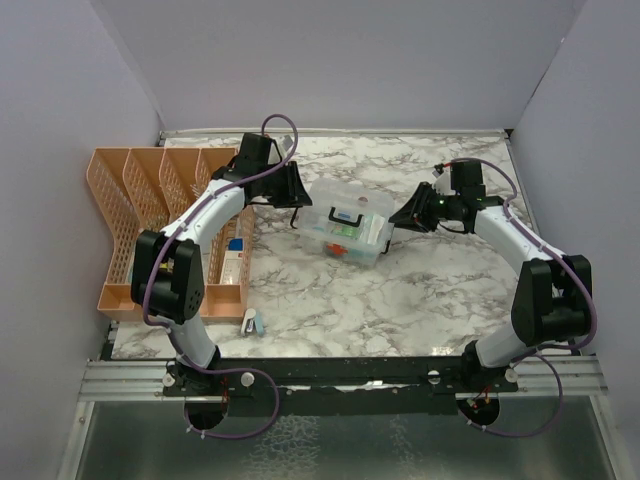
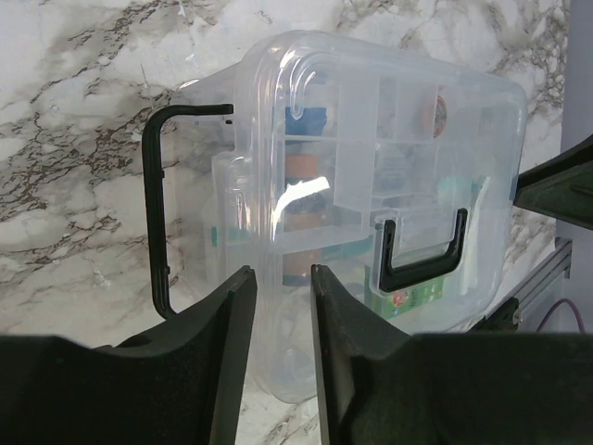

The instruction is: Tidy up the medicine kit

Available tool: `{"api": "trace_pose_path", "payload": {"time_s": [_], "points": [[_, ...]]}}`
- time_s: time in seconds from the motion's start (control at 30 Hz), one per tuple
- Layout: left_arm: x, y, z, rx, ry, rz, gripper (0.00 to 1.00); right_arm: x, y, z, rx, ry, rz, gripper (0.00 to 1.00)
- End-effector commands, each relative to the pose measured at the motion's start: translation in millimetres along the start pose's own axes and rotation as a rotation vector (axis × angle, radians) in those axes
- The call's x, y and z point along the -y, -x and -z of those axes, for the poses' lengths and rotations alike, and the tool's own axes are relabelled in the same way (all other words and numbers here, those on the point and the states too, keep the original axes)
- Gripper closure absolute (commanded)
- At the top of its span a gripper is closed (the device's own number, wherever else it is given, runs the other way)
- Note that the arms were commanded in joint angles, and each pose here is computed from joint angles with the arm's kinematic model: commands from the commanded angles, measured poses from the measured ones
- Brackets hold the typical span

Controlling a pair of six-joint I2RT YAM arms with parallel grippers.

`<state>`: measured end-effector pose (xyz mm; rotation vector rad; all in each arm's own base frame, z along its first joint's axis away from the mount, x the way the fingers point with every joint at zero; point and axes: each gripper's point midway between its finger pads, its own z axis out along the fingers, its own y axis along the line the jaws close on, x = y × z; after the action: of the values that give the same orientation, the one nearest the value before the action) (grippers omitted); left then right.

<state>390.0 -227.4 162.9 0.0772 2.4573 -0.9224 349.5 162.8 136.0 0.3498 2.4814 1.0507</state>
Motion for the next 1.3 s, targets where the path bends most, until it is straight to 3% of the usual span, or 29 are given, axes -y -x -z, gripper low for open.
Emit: {"api": "trace_pose_path", "payload": {"time_s": [0.0, 0.23, 0.43, 0.67, 0.9, 1.1, 1.27], "points": [[-12, -6, -8, -0.024, 0.029, 0.001, 0.7, 29, -12, -10, -0.022, -0.093, -0.019, 0.75], [-32, -17, -17, -0.058, 0.096, 0.012, 0.78, 18, -6, -9, -0.005, -0.055, -0.004, 0.75], [-29, -10, -14, -0.054, 0.102, -0.011, 0.76, 8, 4, -5, 0.016, -0.031, 0.019, 0.72], [-3, 8, 1, -0.056, 0.04, -0.053, 0.57, -32, 20, 16, 0.115, 0.084, 0.017, 0.5], [18, 22, 13, -0.038, -0.013, -0.072, 0.39, -35, 24, 21, 0.165, 0.093, 0.045, 0.39], [5, 19, 10, -0.038, 0.034, -0.101, 0.23, -21, 19, 18, 0.199, 0.074, 0.069, 0.26], [-6, 12, 0, -0.066, 0.055, -0.096, 0.19, -12, 13, 9, 0.21, 0.108, 0.073, 0.22]]}}
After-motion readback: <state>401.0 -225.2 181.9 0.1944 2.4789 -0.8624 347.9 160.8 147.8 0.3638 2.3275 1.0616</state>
